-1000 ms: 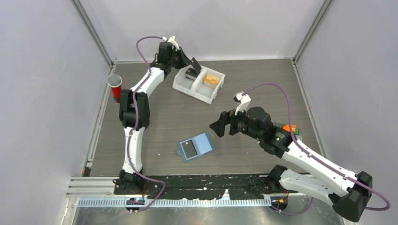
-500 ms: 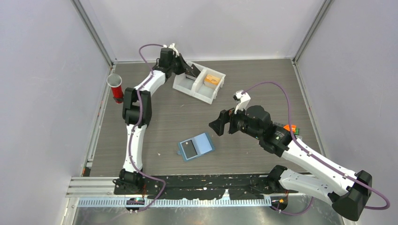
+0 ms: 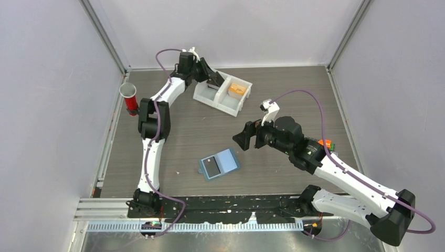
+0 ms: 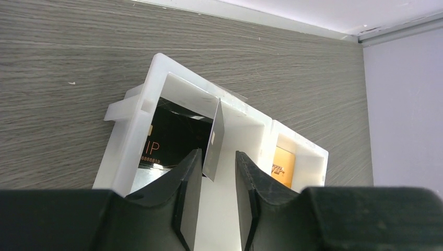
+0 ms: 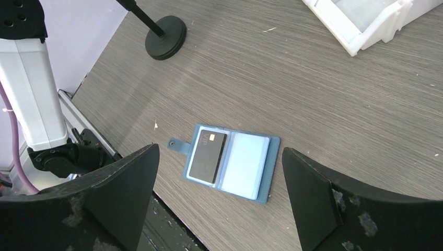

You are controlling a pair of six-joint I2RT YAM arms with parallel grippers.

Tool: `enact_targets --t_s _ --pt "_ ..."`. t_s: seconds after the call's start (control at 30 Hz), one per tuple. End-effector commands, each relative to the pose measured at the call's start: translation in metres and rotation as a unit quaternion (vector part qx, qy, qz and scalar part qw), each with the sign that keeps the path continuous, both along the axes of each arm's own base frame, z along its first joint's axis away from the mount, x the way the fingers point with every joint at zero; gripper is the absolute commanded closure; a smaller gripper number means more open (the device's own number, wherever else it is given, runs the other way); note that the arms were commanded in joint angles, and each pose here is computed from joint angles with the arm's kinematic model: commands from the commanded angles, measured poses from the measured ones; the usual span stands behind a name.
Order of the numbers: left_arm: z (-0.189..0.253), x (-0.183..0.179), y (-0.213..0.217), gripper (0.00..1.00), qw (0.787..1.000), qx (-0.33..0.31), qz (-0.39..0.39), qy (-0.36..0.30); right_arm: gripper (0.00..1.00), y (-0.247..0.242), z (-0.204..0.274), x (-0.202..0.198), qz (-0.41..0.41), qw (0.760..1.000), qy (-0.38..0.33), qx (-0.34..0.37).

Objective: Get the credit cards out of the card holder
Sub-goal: Place the credit card in the storage box.

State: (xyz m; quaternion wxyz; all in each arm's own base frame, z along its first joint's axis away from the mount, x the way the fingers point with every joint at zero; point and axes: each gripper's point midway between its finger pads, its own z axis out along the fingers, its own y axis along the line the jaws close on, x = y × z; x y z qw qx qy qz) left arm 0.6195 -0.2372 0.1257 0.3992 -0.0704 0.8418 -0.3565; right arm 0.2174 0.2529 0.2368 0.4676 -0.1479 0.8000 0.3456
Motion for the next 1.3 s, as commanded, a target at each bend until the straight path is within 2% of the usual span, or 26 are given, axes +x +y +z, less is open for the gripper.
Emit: enact_targets --t_s 0.0,0.37,0.57,0.77,1.03,1.27 --pt "0.026 0.003 -0.003 0.66 1.0 -0.013 -0.009 -0.023 0.05 0.004 0.029 0.009 -0.009 0.999 -0.029 0.027" --pt "0.06 -0.005 0.007 0.63 0.999 0.007 0.007 -0.039 0.05 0.007 0.028 0.006 -0.001 0.999 -0.016 0.034" --pt "0.081 -0.024 0.008 0.6 0.999 0.015 -0.001 -0.049 0.05 0.007 0.017 0.007 -0.01 1.0 0.008 0.026" --pt "0.097 -0.051 0.013 0.53 0.998 0.042 -0.011 -0.049 0.05 0.008 0.007 0.005 -0.007 0.999 0.032 0.01" --pt "0.096 -0.148 -0.018 0.52 0.994 0.052 -0.09 -0.012 0.0 0.011 -0.006 0.003 -0.006 0.998 0.066 -0.003" --pt "0.073 -0.246 -0.025 0.53 0.989 0.079 -0.126 0.02 0.1 0.008 -0.028 -0.008 0.001 0.995 0.1 -0.018"
